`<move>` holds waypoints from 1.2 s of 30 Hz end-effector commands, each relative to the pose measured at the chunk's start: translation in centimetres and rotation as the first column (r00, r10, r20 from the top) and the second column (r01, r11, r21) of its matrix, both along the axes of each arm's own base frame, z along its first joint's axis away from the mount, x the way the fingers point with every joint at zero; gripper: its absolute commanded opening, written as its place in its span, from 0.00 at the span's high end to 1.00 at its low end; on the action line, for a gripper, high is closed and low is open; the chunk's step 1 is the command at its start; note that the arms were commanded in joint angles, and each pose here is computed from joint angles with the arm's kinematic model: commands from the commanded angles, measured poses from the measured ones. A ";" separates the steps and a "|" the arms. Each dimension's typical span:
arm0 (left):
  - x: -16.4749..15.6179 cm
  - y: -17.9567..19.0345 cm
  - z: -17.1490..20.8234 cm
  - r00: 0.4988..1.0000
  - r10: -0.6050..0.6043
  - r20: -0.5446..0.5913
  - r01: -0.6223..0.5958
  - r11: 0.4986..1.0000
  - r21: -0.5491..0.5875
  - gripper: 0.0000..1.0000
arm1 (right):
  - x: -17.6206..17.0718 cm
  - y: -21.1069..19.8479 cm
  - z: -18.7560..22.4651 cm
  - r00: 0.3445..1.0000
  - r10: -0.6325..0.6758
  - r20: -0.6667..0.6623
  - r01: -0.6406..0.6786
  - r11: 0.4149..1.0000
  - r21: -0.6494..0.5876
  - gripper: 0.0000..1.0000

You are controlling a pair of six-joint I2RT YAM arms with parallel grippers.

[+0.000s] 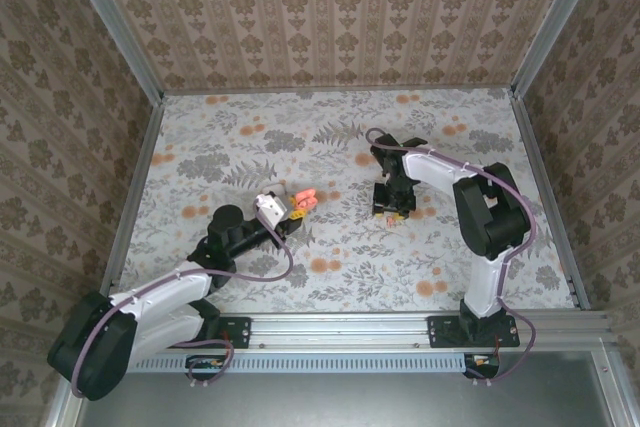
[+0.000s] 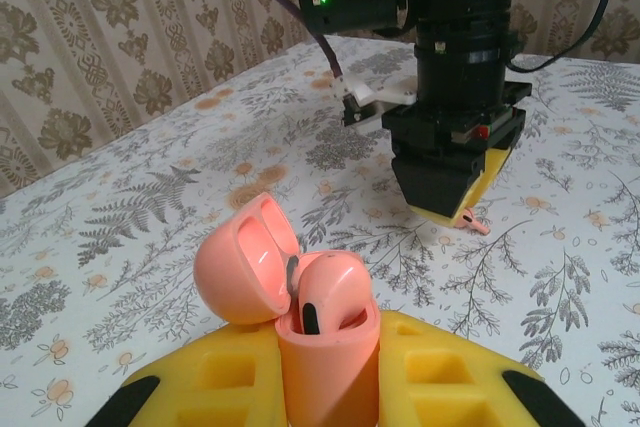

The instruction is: Insert the wireless bluetooth earbuds into the charging case

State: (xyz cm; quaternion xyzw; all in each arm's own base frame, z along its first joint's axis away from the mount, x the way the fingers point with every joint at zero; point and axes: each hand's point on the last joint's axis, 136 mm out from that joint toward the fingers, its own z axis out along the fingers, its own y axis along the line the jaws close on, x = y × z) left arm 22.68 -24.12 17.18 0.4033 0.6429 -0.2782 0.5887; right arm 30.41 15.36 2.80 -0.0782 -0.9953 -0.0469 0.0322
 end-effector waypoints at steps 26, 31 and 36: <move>0.5 0.2 -0.4 1.000 0.012 -0.008 -0.012 1.000 0.014 0.85 | 0.5 -0.6 -0.3 0.998 0.050 0.044 -0.048 0.998 -0.045 0.75; 0.7 -0.4 -0.7 0.999 -0.001 -0.034 0.000 1.000 -0.016 0.85 | 1.3 0.9 1.5 0.983 0.021 0.185 -0.032 0.998 0.060 0.76; 1.3 -0.7 -0.8 0.999 0.008 -0.051 -0.012 0.997 -0.076 0.86 | 2.2 4.2 4.2 0.925 0.026 0.378 -0.116 0.970 0.215 0.76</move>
